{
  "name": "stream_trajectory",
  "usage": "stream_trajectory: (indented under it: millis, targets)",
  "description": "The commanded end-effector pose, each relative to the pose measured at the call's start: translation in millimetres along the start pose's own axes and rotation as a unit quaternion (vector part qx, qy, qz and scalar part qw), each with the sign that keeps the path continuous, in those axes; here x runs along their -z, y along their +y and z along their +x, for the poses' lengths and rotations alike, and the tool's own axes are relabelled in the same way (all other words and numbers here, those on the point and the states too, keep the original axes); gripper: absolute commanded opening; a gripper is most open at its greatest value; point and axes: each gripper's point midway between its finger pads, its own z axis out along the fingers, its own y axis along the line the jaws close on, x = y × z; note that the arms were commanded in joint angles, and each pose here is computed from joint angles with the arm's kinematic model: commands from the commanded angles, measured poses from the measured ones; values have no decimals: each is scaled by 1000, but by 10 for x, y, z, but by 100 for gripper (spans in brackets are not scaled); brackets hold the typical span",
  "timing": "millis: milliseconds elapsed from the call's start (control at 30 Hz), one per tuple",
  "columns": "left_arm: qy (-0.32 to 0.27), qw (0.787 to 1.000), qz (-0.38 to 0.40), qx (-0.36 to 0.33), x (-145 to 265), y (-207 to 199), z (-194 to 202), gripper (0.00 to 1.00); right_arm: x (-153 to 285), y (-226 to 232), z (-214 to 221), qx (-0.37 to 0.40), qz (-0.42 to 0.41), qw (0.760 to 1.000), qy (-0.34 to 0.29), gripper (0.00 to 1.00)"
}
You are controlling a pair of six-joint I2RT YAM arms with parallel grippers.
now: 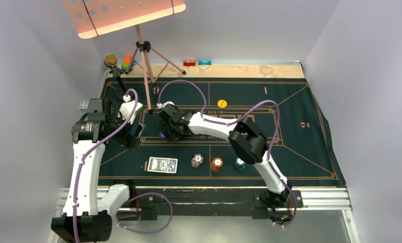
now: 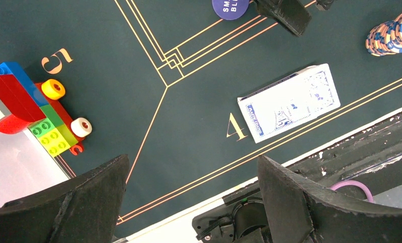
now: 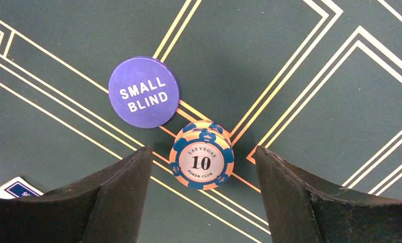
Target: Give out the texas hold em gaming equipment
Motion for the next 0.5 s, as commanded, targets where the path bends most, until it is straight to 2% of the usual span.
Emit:
stream_trajectory:
  millis: [0,100,200,367,467]
  targets:
    - [-16,1000,-12,-3,62,24,-72,100,449,-54,-471,1,7,998,-59,78]
    - [-17,1000,-13,-3,72,22,-75,100,795,-137,-594,-3,16,996,-82,79]
    - [-17,1000,-12,-3,72,19,-75,100,1053,-208,-472,-2,14,997,-82,81]
    - [-13,1000,-15,-5,71,31,-56,100,1269,-165,158,21,2,999,-38,92]
    - [-9,1000,-17,-6,68,34,-35,100,1293,-95,557,32,0,999,-7,95]
